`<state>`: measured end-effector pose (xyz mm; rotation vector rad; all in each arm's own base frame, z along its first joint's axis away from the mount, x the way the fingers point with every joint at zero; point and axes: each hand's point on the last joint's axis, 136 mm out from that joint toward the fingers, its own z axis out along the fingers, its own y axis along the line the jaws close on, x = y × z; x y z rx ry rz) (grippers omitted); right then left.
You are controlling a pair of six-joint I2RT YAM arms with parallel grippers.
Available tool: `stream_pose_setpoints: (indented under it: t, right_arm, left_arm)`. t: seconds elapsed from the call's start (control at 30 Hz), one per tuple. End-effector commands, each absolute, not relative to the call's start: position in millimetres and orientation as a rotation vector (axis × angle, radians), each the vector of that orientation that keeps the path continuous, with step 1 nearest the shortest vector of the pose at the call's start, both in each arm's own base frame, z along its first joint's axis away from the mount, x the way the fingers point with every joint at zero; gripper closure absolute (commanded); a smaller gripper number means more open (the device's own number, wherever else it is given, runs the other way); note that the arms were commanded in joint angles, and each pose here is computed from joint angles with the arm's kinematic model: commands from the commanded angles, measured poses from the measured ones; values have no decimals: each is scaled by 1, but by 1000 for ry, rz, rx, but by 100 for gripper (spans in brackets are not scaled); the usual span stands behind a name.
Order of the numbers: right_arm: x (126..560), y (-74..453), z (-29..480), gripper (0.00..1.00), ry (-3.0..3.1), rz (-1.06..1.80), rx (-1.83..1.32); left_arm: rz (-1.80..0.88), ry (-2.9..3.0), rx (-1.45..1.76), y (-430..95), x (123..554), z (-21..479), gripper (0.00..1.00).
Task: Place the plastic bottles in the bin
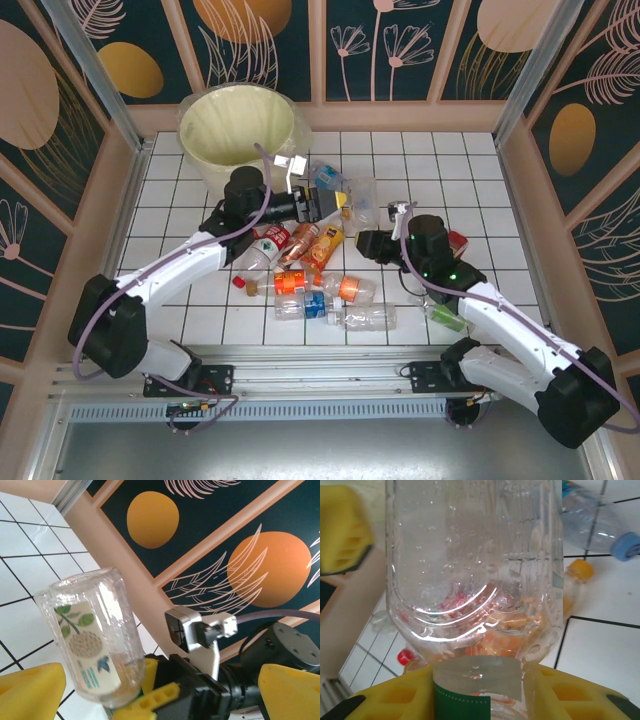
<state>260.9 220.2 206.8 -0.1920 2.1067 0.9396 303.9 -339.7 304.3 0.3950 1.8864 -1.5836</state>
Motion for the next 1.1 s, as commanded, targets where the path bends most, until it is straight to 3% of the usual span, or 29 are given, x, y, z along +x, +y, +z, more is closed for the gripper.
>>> stream_pose_setpoints:
  t: [0.0,0.33,0.83,1.07]
  right_arm:
    - [250,234,239,58,2030,1055,-300]
    - [240,243,259,58,1985,1144,-355]
    - [237,247,243,58,2006,1182,-369]
    - [237,246,237,58,2017,1168,-365]
  left_arm:
    - [-1607,1815,408,-351,310,319,1]
    - [-1571,1884,342,-361,325,298,3]
    - [-1615,1892,296,-360,324,305,24]
    - [-1627,1876,271,-358,323,312,42]
